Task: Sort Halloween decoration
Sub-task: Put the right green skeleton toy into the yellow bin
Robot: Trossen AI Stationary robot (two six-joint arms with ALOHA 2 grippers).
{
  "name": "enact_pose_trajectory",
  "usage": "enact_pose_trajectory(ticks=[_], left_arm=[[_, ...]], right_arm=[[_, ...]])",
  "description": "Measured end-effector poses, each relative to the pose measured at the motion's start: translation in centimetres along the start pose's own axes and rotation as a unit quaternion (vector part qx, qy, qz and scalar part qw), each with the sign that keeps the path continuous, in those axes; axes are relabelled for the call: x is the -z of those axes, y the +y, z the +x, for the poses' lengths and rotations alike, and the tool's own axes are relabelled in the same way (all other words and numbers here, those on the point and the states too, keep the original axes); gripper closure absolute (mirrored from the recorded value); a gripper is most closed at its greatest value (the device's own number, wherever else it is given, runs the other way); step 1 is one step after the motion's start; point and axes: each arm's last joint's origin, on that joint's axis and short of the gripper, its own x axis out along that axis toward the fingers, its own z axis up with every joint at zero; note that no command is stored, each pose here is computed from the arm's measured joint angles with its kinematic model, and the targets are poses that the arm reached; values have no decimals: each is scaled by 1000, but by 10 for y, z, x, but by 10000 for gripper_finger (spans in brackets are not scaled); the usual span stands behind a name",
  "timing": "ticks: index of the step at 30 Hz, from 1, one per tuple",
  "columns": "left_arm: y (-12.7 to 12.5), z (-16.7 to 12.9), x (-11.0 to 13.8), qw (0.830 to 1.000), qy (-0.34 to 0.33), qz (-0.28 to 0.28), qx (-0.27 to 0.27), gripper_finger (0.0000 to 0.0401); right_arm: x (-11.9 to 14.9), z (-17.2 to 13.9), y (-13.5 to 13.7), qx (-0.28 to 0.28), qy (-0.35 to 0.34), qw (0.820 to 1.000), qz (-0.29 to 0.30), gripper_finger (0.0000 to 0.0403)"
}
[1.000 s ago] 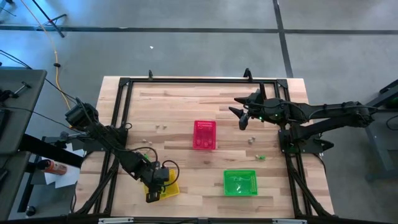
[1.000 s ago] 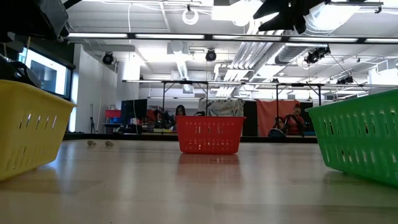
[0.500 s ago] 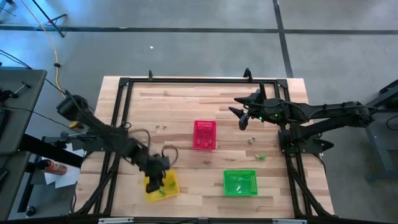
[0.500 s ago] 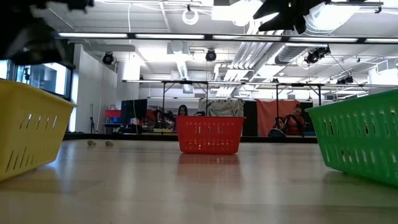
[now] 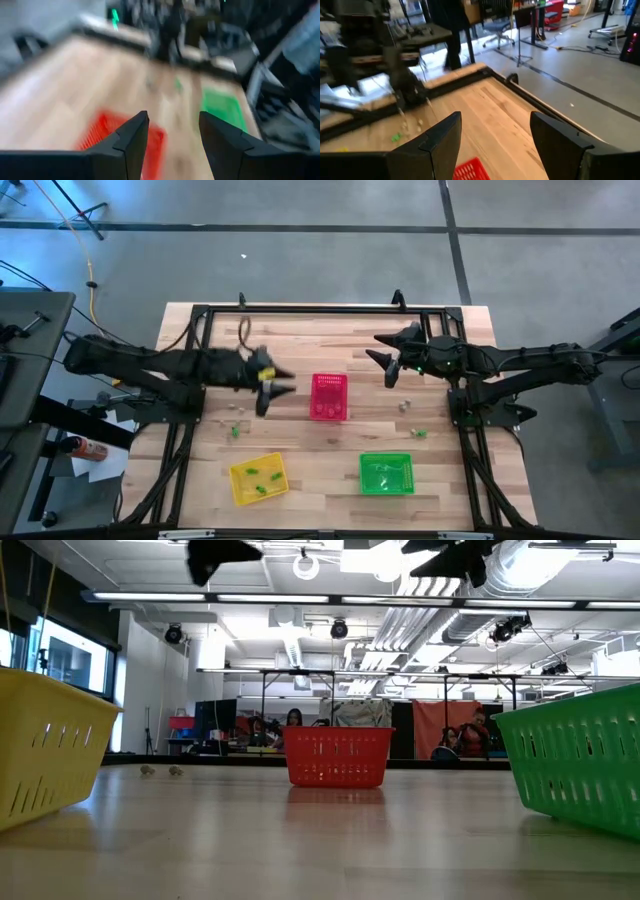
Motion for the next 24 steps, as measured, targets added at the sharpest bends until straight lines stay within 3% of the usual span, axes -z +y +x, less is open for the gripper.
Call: enact_pose_trajectory(ticks=[6,11,18,24], left_arm=[[20,8,-27,992,-114,40,-17,235],[24,13,-35,986,-158,59,-12,236],[25,18,-37,983,-176,54,-15,238],[26,17,-38,982,-180,55,-31,238]], right_arm=[[-7,0,2,-11,-32,999,34,171],[-6,0,2,-11,-30,999,5,171],[-7,0,2,-11,-31,999,-5,171],[-7,0,2,-12,-30,999,24,171]])
